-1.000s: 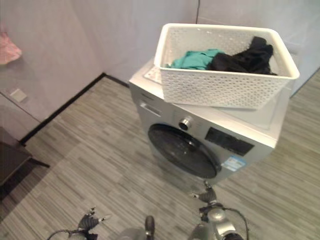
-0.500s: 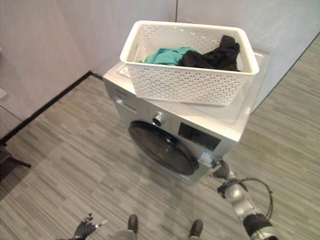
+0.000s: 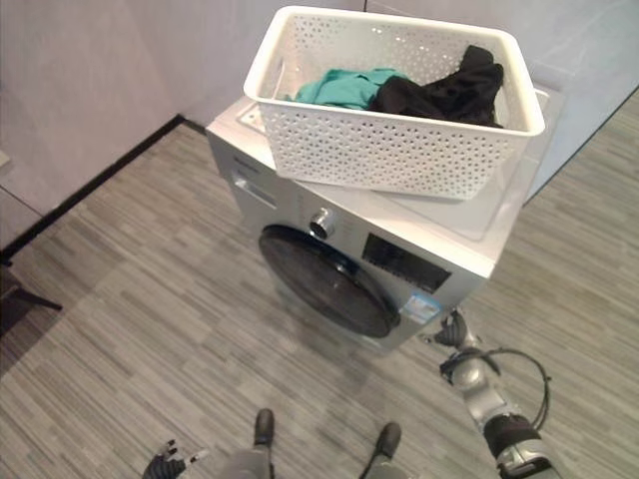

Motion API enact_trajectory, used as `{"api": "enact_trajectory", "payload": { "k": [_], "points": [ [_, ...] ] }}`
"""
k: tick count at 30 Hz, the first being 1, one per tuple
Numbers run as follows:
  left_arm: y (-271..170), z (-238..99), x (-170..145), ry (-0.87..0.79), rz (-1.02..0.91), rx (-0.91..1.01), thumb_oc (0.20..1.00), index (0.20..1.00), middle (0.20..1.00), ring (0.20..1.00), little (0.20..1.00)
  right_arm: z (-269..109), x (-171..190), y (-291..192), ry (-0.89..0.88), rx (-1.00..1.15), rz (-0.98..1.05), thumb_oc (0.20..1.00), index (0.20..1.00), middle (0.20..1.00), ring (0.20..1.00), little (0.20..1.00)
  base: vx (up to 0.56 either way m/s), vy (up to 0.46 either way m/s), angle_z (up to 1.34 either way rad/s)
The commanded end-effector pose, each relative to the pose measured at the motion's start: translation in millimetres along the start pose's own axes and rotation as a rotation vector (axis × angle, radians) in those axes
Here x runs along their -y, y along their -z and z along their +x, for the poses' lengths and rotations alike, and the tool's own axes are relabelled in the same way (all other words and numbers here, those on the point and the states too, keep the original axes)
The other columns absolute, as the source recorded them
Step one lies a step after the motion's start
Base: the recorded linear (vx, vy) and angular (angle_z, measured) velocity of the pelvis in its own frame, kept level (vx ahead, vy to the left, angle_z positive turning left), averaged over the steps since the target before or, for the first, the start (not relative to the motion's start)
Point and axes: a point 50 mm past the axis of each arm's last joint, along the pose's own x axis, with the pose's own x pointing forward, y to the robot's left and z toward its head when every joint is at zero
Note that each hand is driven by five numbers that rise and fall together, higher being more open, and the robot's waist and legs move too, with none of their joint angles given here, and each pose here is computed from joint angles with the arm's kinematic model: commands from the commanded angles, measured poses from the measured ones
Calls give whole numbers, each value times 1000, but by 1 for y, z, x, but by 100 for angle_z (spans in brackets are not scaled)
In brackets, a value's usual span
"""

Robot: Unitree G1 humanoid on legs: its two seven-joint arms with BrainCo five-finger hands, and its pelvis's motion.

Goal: Grab the laundry basket,head to the washer,open it,put in the laundry and shut it.

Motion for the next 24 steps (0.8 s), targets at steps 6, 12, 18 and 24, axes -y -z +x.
{"api": "enact_trajectory", "payload": {
  "k": [6, 12, 18, 24],
  "points": [
    [-9, 7, -21, -103, -2, -10, 1000, 1000, 1000, 1000, 1000, -20, -47, -77, -125, 259, 191, 1000, 1000, 1000, 1000, 1000, 21, -5, 0],
    [-10, 8, -21, -115, -6, -26, 1000, 1000, 1000, 1000, 1000, -38, -65, -64, -185, 209, 231, 1000, 1000, 1000, 1000, 1000, 36, -7, 3],
    [-13, 9, -22, -131, -30, -19, 1000, 1000, 1000, 1000, 1000, -48, -79, -62, -239, 176, 298, 1000, 1000, 1000, 1000, 1000, 27, 4, 8],
    [-10, 8, -19, -142, -76, -25, 1000, 1000, 1000, 1000, 1000, -43, -80, -65, -235, 178, 273, 1000, 1000, 1000, 1000, 1000, 45, 19, 0]
  ]
}}
